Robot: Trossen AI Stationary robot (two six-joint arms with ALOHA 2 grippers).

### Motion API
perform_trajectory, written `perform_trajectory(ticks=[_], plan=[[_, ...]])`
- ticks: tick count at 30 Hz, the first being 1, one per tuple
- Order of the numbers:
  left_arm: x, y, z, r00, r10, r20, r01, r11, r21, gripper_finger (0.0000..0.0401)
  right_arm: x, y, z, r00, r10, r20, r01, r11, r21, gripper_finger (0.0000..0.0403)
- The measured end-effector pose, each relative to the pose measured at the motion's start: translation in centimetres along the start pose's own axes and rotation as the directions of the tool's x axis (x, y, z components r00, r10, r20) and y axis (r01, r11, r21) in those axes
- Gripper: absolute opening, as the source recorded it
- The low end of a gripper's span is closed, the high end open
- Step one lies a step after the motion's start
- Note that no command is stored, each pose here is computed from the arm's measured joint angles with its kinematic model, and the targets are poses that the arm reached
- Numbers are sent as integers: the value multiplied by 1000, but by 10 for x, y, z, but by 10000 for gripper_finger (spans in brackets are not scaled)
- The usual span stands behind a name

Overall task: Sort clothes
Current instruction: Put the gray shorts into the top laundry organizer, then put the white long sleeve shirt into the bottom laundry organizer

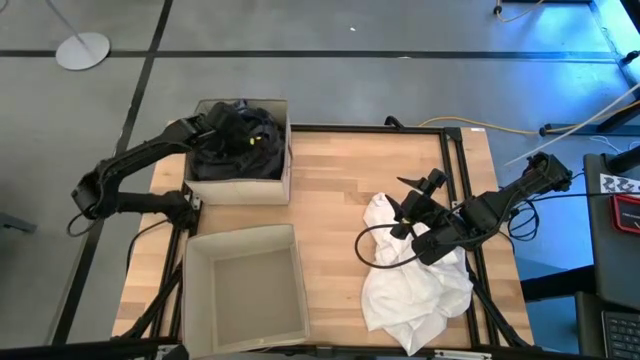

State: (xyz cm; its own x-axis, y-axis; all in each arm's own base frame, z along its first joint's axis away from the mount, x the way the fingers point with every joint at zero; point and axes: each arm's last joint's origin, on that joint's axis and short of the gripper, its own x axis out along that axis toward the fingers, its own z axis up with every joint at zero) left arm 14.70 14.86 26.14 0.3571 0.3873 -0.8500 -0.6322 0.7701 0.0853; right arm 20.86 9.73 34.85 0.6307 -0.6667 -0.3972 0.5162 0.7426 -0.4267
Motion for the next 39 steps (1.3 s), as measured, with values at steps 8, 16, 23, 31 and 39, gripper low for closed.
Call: perform_trajectory(ticks=[8,16,23,31,39], plan=[[6,0,4,1000,-11,-19,10,1000,-14,86,0,0,0,1000,6,-5,-6,1000,-1,245],[-14,1,14,999,-30,-34,30,1000,-6,168,0,0,0,1000,6,-4,-6,1000,-1,245],[-43,1,17,996,-76,-45,75,997,-13,228,0,0,0,1000,6,-4,-6,1000,-1,245],[-115,1,27,980,-60,190,66,997,-27,238,0,0,0,1000,2,-2,-2,1000,1,245],[-150,-25,1,793,-218,569,217,974,71,238,-1,5,-4,971,193,-138,-182,979,92,245]])
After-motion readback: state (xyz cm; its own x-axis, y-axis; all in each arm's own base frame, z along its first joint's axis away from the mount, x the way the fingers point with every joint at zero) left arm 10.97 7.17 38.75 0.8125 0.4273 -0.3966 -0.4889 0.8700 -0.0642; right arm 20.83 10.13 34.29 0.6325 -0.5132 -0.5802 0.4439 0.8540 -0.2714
